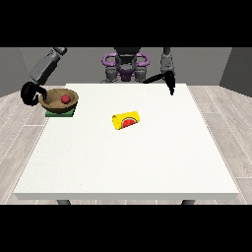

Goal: Pick the cup and pour the ball into the bowl, then pick the bowl and place it on the pad

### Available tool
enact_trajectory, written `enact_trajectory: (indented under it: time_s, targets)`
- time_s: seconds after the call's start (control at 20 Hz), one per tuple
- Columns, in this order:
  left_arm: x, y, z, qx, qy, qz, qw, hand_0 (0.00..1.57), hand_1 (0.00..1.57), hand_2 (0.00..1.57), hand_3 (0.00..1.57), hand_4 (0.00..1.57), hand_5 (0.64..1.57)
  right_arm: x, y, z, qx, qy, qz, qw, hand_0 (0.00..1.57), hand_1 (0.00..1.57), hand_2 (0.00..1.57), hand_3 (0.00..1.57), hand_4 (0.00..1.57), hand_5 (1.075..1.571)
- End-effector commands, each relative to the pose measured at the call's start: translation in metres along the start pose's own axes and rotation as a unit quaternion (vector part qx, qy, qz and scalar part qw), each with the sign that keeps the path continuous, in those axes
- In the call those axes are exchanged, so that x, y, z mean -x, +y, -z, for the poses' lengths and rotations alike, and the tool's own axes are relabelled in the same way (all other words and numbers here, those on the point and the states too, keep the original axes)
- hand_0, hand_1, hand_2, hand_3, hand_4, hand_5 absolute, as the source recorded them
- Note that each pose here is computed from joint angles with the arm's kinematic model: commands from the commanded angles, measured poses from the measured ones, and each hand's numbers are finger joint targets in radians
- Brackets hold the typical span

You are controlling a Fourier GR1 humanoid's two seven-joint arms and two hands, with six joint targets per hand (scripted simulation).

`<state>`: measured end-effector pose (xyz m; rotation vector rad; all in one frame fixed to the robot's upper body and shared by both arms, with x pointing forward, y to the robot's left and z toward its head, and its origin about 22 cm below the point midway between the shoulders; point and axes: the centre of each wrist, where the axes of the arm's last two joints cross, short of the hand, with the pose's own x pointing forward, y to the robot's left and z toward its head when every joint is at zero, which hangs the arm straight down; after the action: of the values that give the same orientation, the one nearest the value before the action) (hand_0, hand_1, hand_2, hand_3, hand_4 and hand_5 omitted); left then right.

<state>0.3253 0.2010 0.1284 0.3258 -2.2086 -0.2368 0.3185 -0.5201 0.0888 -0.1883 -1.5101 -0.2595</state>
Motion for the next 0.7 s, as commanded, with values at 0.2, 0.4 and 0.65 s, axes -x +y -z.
enact_trajectory:
  time_s: [0.2, 0.4, 0.65]
  targets:
    - [-0.028, 0.0, -0.007, 0.002, -0.038, -0.004, 0.999, 0.0, 0.0, 0.0, 0.0, 0.0, 1.565, -0.016, -0.028, -0.011, 0.085, -0.001, -0.067, 0.9941, 1.57, 1.57, 1.49, 1.15, 0.0, 1.554]
    - [-0.038, 0.007, -0.003, -0.01, -0.047, 0.002, 0.999, 0.0, 0.0, 0.0, 0.0, 0.0, 1.565, -0.056, -0.041, -0.012, 0.085, -0.01, -0.093, 0.992, 0.18, 0.18, 0.47, 0.43, 0.0, 1.489]
    - [-0.021, 0.013, -0.021, -0.015, -0.017, -0.007, 1.0, 0.0, 0.0, 0.0, 0.0, 0.0, 1.566, -0.024, -0.036, -0.015, 0.085, 0.001, -0.096, 0.9917, 0.0, 0.0, 0.37, 0.21, 0.0, 1.481]
